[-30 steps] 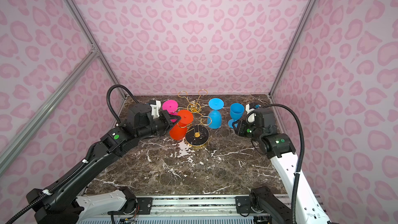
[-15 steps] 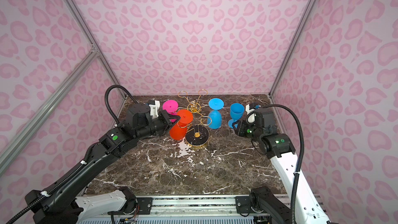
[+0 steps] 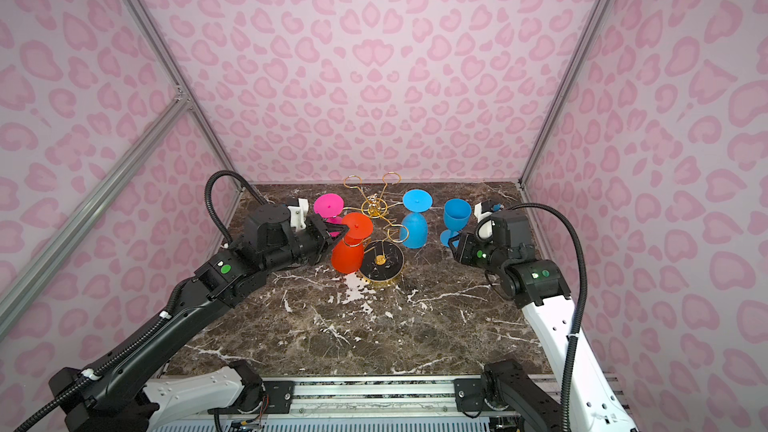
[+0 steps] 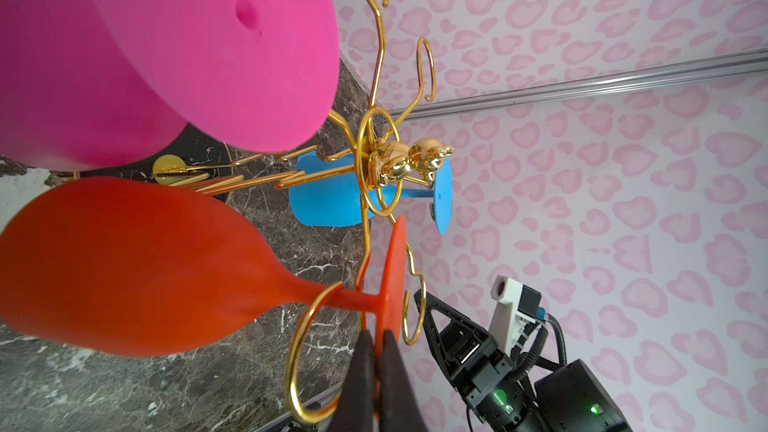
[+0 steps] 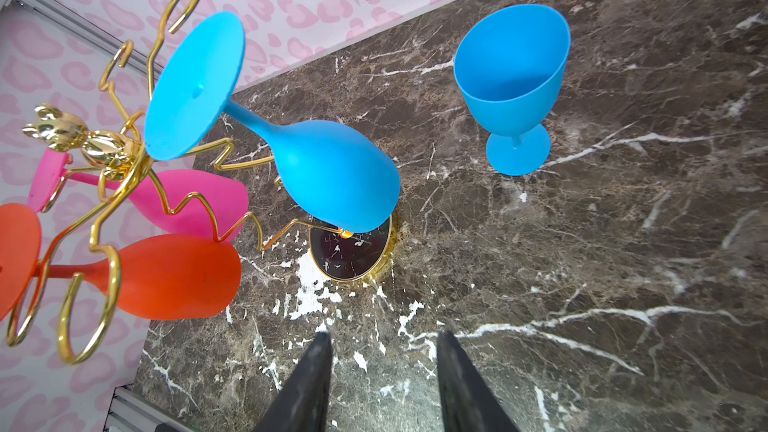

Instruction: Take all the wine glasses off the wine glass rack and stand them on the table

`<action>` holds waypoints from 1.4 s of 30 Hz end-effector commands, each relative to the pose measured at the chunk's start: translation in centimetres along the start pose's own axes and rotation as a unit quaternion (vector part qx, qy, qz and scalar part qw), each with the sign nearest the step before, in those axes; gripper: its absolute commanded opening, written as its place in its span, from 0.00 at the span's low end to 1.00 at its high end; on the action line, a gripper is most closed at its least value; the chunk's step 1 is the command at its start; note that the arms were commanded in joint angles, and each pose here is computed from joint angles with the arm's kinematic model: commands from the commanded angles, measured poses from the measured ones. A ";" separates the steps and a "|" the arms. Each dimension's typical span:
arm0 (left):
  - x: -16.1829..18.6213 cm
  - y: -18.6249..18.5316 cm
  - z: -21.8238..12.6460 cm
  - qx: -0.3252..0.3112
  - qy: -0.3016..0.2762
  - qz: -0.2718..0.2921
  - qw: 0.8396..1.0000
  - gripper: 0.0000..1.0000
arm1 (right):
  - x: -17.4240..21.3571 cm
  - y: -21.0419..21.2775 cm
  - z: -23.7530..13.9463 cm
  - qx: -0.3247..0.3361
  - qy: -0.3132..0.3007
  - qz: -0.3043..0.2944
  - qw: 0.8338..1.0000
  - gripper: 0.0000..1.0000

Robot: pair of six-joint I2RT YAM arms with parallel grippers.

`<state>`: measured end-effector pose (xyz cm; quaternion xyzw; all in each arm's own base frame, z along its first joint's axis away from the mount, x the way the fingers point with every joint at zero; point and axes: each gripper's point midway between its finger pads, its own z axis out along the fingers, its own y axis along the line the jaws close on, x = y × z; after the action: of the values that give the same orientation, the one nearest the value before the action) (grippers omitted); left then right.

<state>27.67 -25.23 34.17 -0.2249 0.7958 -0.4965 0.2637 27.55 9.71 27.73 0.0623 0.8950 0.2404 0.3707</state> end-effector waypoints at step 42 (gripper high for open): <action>-2.1 2.1 -2.4 0.005 -0.077 -0.082 0.994 0.04 | -0.1 -0.1 -0.1 -0.003 -0.007 0.000 1.000 0.43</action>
<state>27.69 -21.99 33.48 -0.3177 0.7558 -0.5008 0.2776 27.33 9.44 27.81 0.0653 0.8933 0.2398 0.3745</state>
